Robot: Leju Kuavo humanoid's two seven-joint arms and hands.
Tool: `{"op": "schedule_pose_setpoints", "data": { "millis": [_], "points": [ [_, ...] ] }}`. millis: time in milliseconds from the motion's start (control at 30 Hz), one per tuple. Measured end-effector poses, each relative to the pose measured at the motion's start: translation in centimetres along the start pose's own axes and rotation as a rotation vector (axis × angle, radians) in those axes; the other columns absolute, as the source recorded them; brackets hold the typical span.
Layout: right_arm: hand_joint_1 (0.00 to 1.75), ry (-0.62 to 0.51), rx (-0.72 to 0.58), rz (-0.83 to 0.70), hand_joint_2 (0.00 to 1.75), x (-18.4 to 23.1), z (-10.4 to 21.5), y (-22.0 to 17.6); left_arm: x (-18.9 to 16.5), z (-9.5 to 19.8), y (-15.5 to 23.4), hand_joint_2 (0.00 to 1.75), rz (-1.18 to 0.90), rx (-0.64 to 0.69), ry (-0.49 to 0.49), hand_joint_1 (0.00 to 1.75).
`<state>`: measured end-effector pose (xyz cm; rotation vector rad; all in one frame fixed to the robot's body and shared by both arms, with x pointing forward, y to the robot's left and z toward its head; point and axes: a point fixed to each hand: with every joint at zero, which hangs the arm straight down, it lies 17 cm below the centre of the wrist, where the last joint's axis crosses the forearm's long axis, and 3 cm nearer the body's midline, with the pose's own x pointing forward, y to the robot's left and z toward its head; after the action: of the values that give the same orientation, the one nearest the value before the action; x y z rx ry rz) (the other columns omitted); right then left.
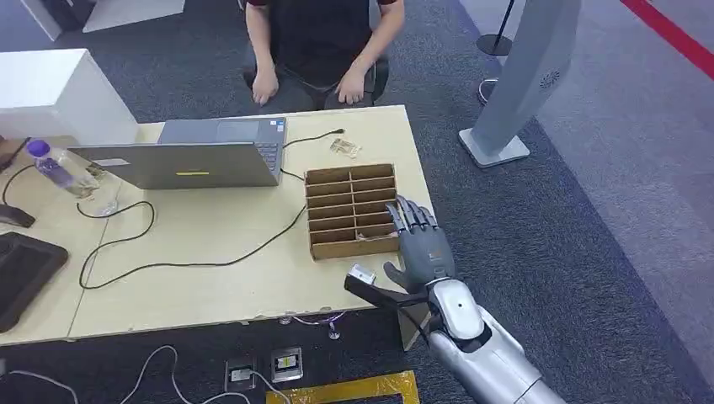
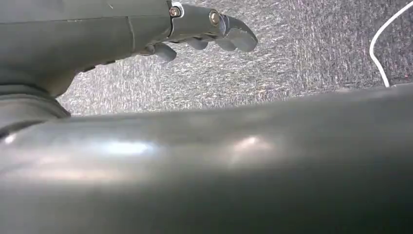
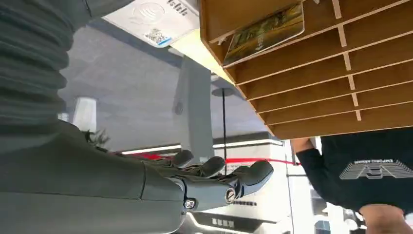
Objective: Pass the card to the sensor for recognition and then transmit it.
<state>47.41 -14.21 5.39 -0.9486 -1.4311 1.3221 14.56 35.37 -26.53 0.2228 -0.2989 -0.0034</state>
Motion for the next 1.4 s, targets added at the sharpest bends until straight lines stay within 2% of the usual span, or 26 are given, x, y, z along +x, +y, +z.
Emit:
{"op": "schedule_pose_setpoints", "data": {
  "millis": [833, 1400],
  "points": [
    [0.00, -0.040, 0.013, 0.095, 1.75, -0.2, -1.1, 0.2, 0.1, 0.0, 0.2, 0.00, -0.025, 0.001, -0.010, 0.00],
    [0.00, -0.014, 0.102, 0.026, 1.75, -0.3, -1.2, 2.7, 0.7, -0.1, 0.2, 0.00, -0.041, 0.009, -0.023, 0.00]
  ]
}}
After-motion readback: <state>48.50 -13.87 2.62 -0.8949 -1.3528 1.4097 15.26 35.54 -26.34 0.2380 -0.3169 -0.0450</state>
